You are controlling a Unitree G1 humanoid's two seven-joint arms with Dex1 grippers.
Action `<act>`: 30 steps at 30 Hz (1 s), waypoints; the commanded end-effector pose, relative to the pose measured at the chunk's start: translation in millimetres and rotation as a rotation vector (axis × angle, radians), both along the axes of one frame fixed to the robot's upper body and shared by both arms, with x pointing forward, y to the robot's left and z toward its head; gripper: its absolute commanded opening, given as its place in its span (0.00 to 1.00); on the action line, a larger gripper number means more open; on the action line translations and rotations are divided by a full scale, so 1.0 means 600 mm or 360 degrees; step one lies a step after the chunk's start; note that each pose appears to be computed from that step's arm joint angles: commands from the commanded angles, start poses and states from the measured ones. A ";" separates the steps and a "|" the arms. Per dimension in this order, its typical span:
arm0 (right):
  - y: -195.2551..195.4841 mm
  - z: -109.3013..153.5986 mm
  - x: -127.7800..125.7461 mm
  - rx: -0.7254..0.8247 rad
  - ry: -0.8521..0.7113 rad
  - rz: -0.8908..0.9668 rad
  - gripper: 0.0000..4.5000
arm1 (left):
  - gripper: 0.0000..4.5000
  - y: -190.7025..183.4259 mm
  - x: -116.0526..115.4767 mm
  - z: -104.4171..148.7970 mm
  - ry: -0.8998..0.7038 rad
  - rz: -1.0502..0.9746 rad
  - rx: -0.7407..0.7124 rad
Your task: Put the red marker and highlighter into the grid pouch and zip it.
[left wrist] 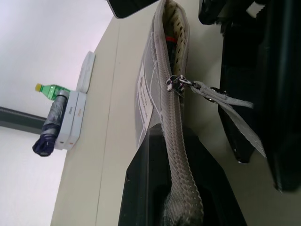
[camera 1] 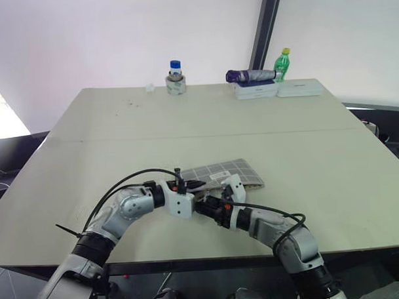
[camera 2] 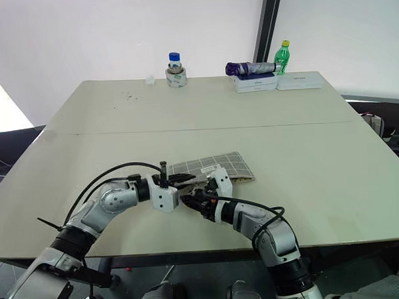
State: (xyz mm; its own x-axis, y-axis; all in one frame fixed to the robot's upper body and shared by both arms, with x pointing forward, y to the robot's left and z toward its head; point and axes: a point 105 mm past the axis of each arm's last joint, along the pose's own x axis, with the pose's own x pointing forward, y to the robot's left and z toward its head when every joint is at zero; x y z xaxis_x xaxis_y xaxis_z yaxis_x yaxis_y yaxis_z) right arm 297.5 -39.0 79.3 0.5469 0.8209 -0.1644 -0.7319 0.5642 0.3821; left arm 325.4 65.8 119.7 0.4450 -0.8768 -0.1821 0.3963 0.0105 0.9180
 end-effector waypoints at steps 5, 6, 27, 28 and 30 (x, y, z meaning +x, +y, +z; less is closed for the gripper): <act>-0.109 0.017 0.023 -0.0140 -0.0098 -0.0185 0.01 | 0.00 0.025 -0.005 0.017 -0.0051 0.0049 -0.0051; -0.132 0.015 0.021 -0.0205 -0.0107 -0.0191 0.01 | 0.00 0.031 -0.006 0.015 -0.0042 0.0065 -0.0052; -0.307 0.073 0.043 -0.0701 -0.0446 -0.0169 0.78 | 1.00 0.166 -0.006 -0.007 0.0370 0.0336 -0.0199; -0.308 0.075 0.040 -0.0725 -0.0452 -0.0129 0.89 | 1.00 0.176 -0.007 -0.006 0.0368 0.0364 -0.0204; -0.311 0.084 0.032 -0.0803 -0.0510 -0.0027 0.99 | 1.00 0.198 -0.011 -0.003 0.0382 0.0431 -0.0265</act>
State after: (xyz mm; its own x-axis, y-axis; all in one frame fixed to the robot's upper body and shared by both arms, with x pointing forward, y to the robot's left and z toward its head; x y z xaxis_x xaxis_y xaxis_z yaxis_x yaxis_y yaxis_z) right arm 316.9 -229.6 110.2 0.6631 0.6454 -0.3792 -0.7204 0.6878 -0.0891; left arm 317.8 174.4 103.7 0.5944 -0.7704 -0.2307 0.5979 0.2315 0.7674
